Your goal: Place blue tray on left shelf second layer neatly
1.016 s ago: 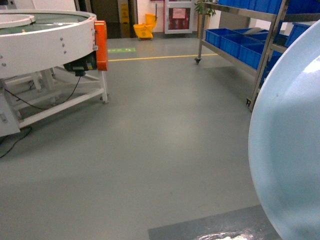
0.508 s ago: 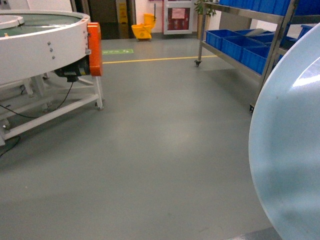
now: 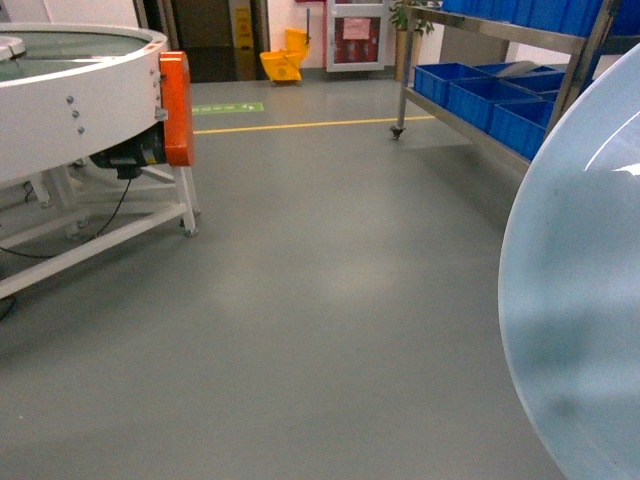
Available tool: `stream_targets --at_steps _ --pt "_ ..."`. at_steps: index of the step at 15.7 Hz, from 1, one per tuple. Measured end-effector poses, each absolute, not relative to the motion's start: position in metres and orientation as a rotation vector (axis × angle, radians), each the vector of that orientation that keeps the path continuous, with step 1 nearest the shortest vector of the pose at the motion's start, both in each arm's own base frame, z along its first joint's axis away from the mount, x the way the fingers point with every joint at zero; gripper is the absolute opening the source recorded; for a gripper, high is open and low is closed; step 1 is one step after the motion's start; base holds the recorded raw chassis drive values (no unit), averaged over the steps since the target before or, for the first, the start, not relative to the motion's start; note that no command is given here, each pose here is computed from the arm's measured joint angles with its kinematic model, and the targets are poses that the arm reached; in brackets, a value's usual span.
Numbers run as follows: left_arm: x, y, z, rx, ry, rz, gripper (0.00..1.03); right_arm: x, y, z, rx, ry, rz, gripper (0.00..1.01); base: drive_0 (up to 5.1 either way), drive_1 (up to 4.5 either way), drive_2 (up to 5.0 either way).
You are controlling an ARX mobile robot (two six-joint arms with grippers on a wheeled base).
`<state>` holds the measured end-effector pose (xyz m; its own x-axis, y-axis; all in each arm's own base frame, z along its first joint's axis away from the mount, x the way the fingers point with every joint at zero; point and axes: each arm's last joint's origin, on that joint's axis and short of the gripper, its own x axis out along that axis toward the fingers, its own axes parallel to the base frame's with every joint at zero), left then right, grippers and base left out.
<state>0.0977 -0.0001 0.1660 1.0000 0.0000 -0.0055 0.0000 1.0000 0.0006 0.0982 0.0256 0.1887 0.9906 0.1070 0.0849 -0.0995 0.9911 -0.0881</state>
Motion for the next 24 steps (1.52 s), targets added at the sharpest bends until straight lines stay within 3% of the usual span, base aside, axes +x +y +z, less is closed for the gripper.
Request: stream_targets --at_steps 24 --pt "0.0977 -0.0001 0.1661 0.001 0.004 0.0 0.98 0.098 0.0255 0.1886 -0.084 -0.089 0.103 0.02 0.1 4.38 -4.3"
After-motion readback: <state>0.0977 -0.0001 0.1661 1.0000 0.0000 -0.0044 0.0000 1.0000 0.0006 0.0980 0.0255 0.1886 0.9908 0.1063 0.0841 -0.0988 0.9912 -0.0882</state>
